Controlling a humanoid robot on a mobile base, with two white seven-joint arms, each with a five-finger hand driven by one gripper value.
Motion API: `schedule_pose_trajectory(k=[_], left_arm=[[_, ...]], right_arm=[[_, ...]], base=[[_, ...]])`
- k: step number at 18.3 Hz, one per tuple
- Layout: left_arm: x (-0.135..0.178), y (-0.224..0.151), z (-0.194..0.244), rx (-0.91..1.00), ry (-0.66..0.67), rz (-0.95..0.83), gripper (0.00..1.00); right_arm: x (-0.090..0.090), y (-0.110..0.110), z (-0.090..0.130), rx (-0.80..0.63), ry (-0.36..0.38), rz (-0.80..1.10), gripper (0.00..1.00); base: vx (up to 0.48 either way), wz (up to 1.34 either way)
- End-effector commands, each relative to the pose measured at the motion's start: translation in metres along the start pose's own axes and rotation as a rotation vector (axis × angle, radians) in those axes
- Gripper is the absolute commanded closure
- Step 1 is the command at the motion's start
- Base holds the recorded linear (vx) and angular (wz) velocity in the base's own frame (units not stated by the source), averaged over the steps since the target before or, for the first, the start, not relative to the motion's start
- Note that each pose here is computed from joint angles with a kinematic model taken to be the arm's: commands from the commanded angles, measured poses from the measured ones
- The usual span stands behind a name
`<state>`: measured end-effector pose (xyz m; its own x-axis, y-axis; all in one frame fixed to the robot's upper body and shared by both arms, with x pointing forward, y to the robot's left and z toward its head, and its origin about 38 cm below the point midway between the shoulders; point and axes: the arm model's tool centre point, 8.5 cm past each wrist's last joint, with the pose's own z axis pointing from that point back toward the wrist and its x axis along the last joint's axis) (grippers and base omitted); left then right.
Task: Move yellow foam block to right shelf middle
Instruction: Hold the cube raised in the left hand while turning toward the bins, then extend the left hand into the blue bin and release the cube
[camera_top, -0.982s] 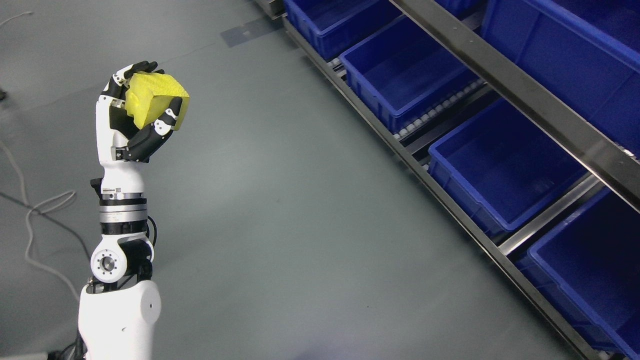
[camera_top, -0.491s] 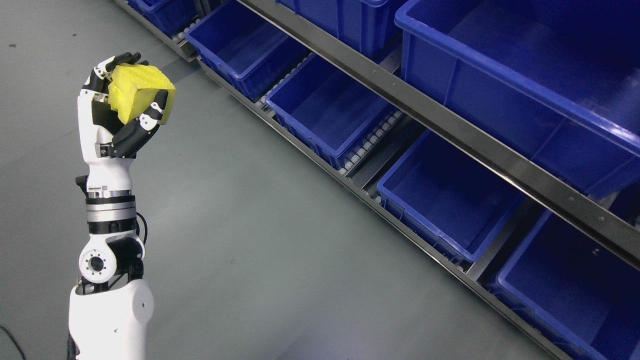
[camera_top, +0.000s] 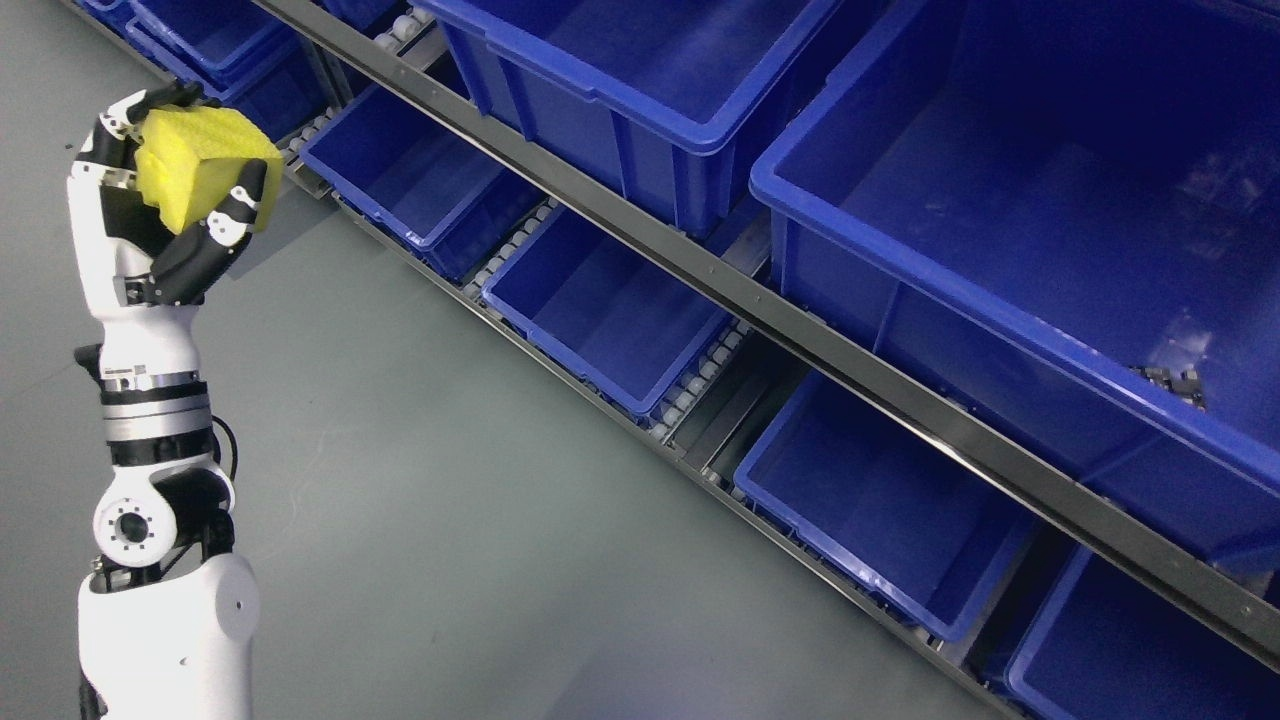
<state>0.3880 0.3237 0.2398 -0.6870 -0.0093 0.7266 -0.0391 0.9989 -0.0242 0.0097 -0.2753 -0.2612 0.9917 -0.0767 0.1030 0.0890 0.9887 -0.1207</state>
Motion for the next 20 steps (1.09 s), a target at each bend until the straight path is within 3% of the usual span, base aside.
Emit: schedule_pose_trajectory(k=[1,4,8,16,20], left_arm=[[0.052,0.038,-0.050,0.008,-0.178,-0.110,0.69],[0.072,0.018,-0.106,-0.033,-0.191,-0.057,0.69],[0.068,-0.030,-0.159,-0.240,0.093,-0.013,0.68],[-0.010,-0.147,-0.176,-0.662,0.409,-0.154,0.61],[-0.037,-0.163,-0.156,-0.732,0.483,-0.223,0.61]], right_arm=[[0.006,-0.011,-0.001,-0.017,-0.017,0.004,0.00],[0.006,-0.011,-0.001,-0.017,-0.017,0.004,0.00],[0.006,-0.011,-0.001,-0.017,-0.017,0.004,0.00],[0.006,-0.011,-0.001,-0.017,-0.017,0.004,0.00],[0.006,-0.011,-0.001,-0.017,-0.017,0.004,0.00]], base=[[0.315,-0.15],[0.260,-0.16],[0.202,-0.14],[0.114,-0.09],[0.046,-0.02]])
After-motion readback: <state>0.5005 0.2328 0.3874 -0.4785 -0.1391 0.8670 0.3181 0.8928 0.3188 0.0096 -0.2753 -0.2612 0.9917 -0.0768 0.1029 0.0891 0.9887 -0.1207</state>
